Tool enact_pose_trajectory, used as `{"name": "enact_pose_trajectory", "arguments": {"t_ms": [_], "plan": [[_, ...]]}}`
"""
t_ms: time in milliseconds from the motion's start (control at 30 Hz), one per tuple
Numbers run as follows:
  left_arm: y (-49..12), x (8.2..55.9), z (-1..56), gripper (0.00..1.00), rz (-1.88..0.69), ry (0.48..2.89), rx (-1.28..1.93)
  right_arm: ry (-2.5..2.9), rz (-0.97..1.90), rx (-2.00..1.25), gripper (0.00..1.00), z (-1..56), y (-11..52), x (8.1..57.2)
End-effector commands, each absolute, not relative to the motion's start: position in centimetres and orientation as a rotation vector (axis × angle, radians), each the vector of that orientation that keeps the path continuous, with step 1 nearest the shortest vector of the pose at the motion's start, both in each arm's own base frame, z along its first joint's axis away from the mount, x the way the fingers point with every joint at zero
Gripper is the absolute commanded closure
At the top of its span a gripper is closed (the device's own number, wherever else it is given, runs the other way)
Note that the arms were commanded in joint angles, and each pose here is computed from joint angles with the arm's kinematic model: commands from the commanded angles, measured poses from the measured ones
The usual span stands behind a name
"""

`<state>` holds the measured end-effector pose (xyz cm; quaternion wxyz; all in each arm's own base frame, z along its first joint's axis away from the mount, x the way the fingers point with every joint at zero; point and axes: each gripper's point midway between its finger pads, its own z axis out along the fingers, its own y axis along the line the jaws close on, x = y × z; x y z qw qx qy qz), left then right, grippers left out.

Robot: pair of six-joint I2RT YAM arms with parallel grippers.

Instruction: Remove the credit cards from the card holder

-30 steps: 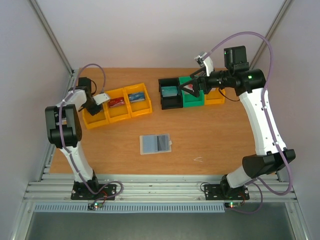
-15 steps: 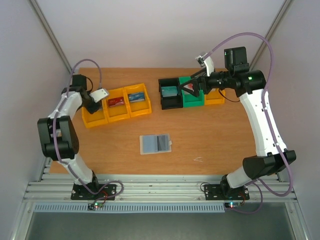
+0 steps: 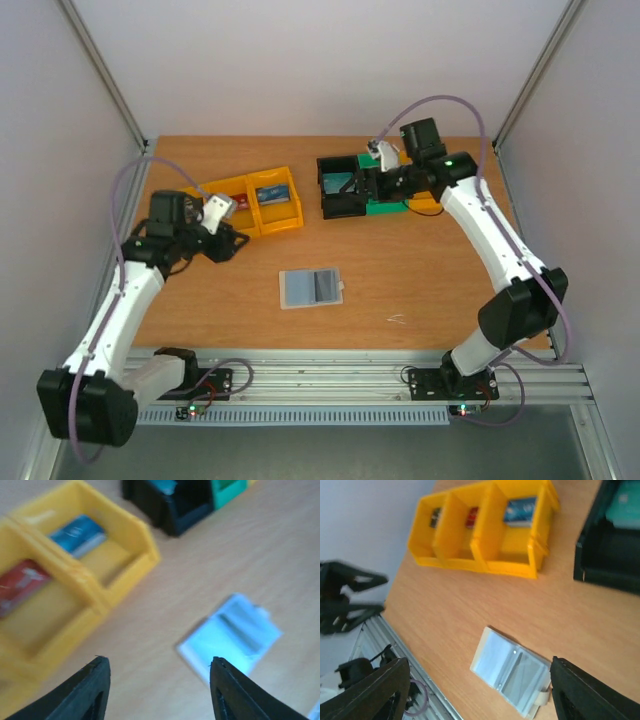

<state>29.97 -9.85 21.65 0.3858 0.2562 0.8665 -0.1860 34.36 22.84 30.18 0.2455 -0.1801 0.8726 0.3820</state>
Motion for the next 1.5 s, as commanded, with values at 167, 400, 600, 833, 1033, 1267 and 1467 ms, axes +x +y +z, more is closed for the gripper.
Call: {"name": "enact_pose_trajectory", "arguments": {"t_ms": [167,400,600,833,1033,1267,1467], "plan": [[-16.1,27.8,17.3,0.37,-0.865,2.314,0.153,2.842,0.908,-0.256,0.28,16.2,26.7,32.3],[-18.8,26.9,11.1,0.25,-0.966,2.358,0.091,3.054,0.926,-0.166,0.37,8.3,27.9,30.5],[-19.0,25.9,7.2,0.21,-0.97,2.412,-0.028,3.218,0.913,-0.087,0.39,4.2,27.8,27.8],[-18.8,25.9,4.7,0.21,-0.966,2.436,-0.113,3.27,1.064,-0.09,0.46,3.1,29.1,26.5],[-19.9,25.8,4.1,0.24,-0.997,2.422,-0.071,3.247,1.132,-0.174,0.57,4.0,30.1,27.0],[-22.5,25.6,6.1,0.27,-1.117,2.346,0.094,3.1,1.475,-0.248,0.69,7.2,33.3,27.8],[-23.1,25.7,6.5,0.33,-1.14,2.33,0.134,3.075,1.536,-0.23,0.8,7.9,33.8,28.0]]}}
